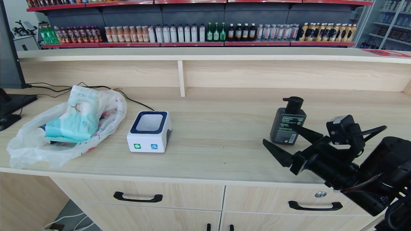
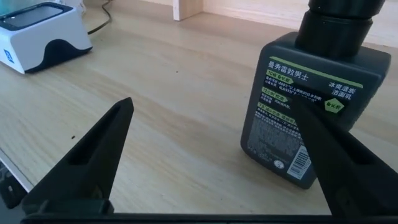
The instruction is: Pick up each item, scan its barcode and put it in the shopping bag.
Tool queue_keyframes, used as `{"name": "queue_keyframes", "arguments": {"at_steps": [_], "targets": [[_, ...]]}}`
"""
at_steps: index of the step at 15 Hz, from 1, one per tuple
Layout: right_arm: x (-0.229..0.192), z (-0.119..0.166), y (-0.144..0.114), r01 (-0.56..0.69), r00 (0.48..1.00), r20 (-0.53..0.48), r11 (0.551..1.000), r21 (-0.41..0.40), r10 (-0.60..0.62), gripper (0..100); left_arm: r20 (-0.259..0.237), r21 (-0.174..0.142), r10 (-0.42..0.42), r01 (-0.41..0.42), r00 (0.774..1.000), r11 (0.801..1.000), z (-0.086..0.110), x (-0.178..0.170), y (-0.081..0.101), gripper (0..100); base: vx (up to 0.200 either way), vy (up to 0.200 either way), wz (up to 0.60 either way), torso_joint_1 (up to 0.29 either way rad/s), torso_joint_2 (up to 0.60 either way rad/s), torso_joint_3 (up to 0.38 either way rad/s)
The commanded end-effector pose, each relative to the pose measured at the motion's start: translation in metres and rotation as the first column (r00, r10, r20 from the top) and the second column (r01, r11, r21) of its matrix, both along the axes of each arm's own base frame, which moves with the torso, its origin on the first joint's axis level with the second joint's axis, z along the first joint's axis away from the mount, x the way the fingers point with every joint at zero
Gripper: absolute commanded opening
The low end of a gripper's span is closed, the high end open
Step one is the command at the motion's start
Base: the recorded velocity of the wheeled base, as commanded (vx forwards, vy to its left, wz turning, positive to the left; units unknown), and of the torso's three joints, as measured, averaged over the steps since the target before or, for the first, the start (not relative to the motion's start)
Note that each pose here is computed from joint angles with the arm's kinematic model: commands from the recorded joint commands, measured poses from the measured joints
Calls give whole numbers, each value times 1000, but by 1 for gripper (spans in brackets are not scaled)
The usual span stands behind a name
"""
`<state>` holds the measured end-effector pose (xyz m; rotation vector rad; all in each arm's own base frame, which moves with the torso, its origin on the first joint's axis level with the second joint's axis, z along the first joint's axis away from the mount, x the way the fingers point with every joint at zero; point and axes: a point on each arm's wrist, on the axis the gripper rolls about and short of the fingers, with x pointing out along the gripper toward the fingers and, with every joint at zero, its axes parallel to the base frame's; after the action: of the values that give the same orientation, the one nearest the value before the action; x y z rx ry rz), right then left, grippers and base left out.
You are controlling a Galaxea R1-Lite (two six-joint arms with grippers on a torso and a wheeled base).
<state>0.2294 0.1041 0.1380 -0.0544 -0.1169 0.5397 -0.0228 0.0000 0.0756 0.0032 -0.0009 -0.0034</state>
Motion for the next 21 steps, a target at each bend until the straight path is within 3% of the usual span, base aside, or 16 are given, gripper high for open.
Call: {"name": "queue_keyframes", "arguments": {"at_steps": [1, 15, 19, 21], "targets": [[1, -2, 2, -5, 1000, -7, 1000, -2, 5, 100, 1, 0, 0, 0, 1000, 1000, 0, 0, 0, 100, 0, 0, 0, 0, 0, 0], [27, -8, 27, -18, 1000, 9, 1000, -1, 19, 100, 1, 0, 0, 0, 1000, 1000, 0, 0, 0, 100, 0, 0, 0, 0, 0, 0], [3, -1, 35, -81, 997, 15, 997, 0, 81, 100, 1, 0, -1, 1, 1000, 1000, 0, 0, 0, 100, 0, 0, 0, 0, 0, 0], [-11, 9, 27, -75, 996, 44, 997, 12, 74, 100, 1, 0, 0, 0, 1000, 1000, 0, 0, 0, 100, 0, 0, 0, 0, 0, 0]]}}
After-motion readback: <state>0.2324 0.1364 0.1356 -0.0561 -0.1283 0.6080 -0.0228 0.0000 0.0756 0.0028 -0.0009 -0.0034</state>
